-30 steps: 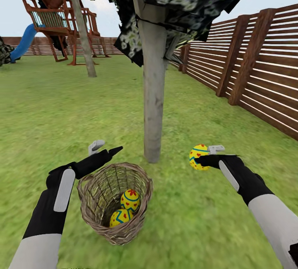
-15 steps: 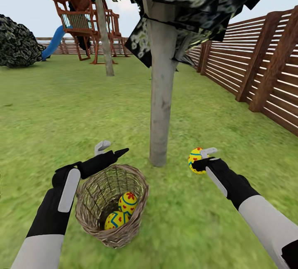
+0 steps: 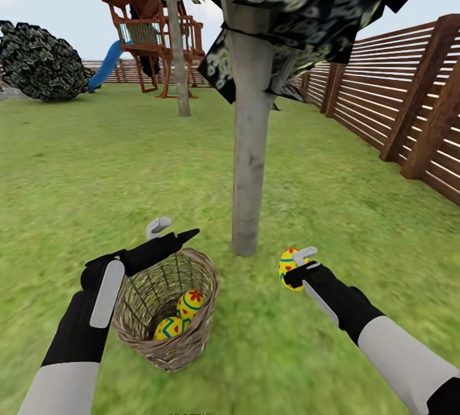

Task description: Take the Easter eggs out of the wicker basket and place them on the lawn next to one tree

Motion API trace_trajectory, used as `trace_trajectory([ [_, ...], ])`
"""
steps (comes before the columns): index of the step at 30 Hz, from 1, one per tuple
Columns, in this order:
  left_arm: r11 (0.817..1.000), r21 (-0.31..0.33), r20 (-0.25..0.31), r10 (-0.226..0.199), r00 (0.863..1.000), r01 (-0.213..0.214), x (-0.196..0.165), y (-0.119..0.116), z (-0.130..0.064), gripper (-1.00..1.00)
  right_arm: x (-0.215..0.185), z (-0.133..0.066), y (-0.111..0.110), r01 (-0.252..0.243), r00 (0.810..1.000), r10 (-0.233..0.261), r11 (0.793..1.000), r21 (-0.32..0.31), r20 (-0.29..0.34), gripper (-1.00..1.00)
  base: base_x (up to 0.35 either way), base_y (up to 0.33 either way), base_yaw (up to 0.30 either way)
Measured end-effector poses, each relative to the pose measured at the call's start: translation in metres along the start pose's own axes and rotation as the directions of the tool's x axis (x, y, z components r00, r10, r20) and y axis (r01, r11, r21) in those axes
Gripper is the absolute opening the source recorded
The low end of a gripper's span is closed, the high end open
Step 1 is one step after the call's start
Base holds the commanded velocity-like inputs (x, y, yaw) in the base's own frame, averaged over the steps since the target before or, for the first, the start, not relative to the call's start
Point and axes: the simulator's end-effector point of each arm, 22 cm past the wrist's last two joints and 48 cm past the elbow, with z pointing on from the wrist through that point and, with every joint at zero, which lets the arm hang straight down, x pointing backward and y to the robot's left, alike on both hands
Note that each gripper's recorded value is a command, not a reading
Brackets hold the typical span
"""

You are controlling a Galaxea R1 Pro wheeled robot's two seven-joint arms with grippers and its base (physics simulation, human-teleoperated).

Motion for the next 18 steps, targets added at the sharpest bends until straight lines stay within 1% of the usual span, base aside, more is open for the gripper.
trace_trajectory([
  [3, 1.0, -0.001, 0.0, -0.001, 1.0, 0.001, 0.0, 0.0, 0.0, 1.0, 0.012, 0.006, 0.007, -0.002, 1.0, 0.002, 1.0, -0.006, -0.025, -1.0, 0.0, -0.346, 0.298],
  [5, 1.0, -0.001, 0.0, -0.001, 1.0, 0.001, 0.0, 0.001, 0.0, 1.0, 0.015, 0.012, 0.018, -0.014, 1.0, 0.013, 1.0, -0.014, -0.012, -1.0, 0.002, -0.346, 0.299],
  [10, 1.0, 0.0, 0.0, -0.001, 1.0, 0.001, 0.0, 0.0, 0.0, 1.0, 0.023, 0.016, 0.026, -0.011, 1.0, 0.011, 1.0, -0.018, -0.025, -1.0, 0.132, -0.329, 0.299],
  [13, 1.0, 0.0, 0.001, -0.002, 1.0, 0.002, 0.0, 0.0, 0.0, 1.0, 0.022, 0.016, 0.027, -0.004, 1.0, 0.004, 1.0, -0.019, -0.019, -1.0, 0.229, -0.273, 0.089],
  [15, 1.0, 0.017, 0.007, -0.016, 1.0, 0.016, -0.002, -0.004, 0.0, 1.0, 0.013, 0.016, 0.028, -0.01, 1.0, 0.01, 1.0, -0.021, 0.023, -1.0, 0.176, -0.145, 0.006],
  [16, 0.999, 0.036, 0.016, -0.032, 0.999, 0.031, -0.004, -0.007, -0.001, 1.0, 0.011, 0.016, 0.031, 0.001, 0.999, 0.0, 1.0, -0.025, 0.034, -1.0, 0.045, -0.033, 0.001],
  [18, 0.998, 0.044, 0.02, -0.039, 0.999, 0.038, -0.005, -0.008, -0.001, 1.0, 0.011, 0.016, 0.038, 0.037, 0.999, -0.036, 0.999, -0.03, 0.04, -1.0, 0.016, -0.012, 0.0],
])
